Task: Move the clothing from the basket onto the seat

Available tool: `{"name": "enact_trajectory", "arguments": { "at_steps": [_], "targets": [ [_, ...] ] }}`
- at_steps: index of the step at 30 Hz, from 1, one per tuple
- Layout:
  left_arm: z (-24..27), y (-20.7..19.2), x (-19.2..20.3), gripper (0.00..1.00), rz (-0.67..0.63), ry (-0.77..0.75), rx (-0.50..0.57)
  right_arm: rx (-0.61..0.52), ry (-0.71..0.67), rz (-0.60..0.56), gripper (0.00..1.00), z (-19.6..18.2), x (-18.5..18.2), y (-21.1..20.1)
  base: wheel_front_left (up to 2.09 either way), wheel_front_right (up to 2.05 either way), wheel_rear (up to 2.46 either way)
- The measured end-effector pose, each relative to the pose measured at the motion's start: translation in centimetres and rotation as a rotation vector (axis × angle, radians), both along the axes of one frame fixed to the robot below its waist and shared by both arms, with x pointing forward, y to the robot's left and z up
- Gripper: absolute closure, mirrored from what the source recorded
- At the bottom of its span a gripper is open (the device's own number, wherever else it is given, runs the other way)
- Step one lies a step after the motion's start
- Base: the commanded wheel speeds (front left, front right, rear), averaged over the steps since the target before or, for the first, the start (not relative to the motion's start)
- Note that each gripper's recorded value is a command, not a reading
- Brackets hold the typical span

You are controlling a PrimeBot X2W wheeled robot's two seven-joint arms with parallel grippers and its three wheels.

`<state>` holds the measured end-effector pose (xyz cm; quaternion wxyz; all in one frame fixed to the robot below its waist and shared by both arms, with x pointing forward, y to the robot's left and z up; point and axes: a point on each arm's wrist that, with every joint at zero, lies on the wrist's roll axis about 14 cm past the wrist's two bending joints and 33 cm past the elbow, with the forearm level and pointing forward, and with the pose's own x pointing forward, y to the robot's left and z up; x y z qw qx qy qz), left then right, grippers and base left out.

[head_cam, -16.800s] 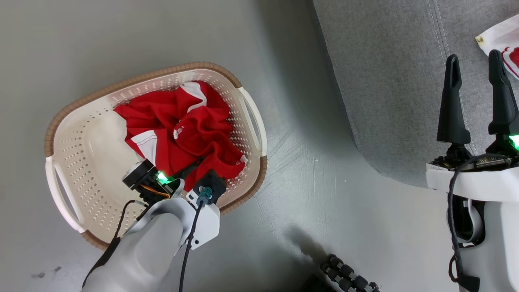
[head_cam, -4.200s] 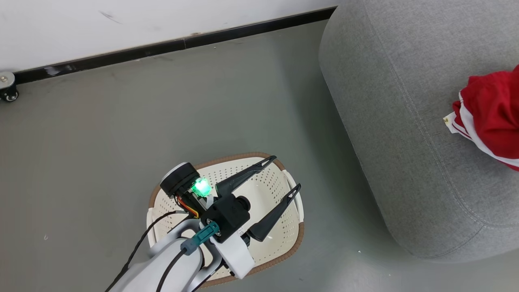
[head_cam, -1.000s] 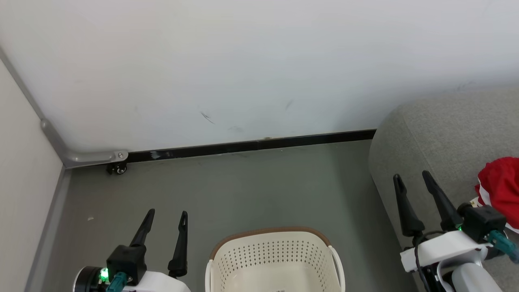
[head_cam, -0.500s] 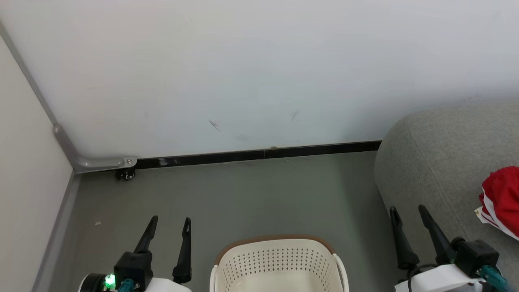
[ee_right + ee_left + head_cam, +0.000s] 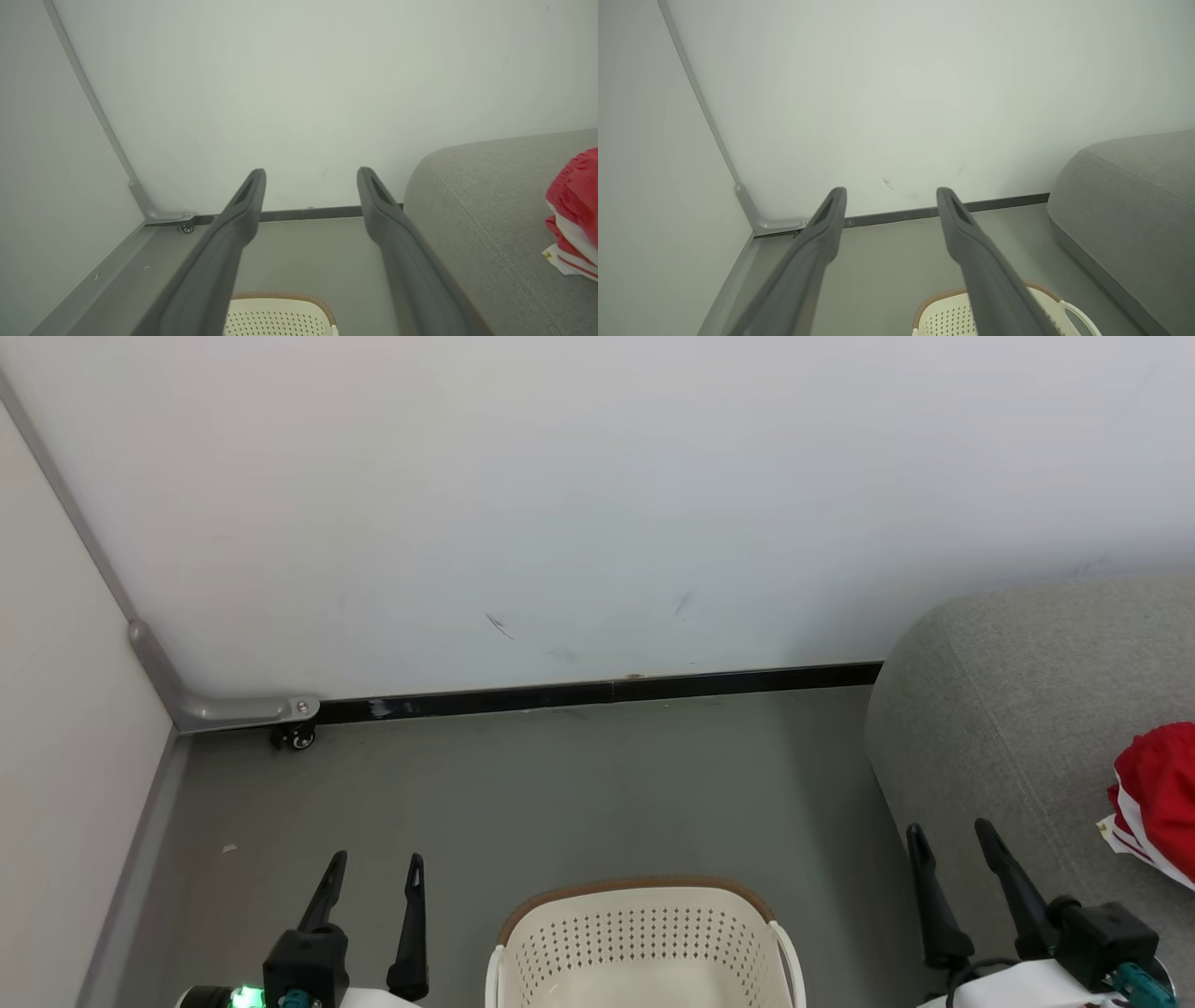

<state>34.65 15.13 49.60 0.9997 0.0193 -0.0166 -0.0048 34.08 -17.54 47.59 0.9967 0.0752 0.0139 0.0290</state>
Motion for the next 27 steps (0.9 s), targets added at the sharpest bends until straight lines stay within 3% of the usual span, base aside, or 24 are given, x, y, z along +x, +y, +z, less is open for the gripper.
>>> {"name": "enact_trajectory", "arguments": {
  "at_steps": [27],
  "targets": [
    [-1.2, 1.8, -0.1, 0.00, 0.058, 0.031, 0.063, -0.009, -0.002, 0.007, 0.00, 0.7, -0.1, 0.2, 0.00, 0.00, 0.00]
  ]
}}
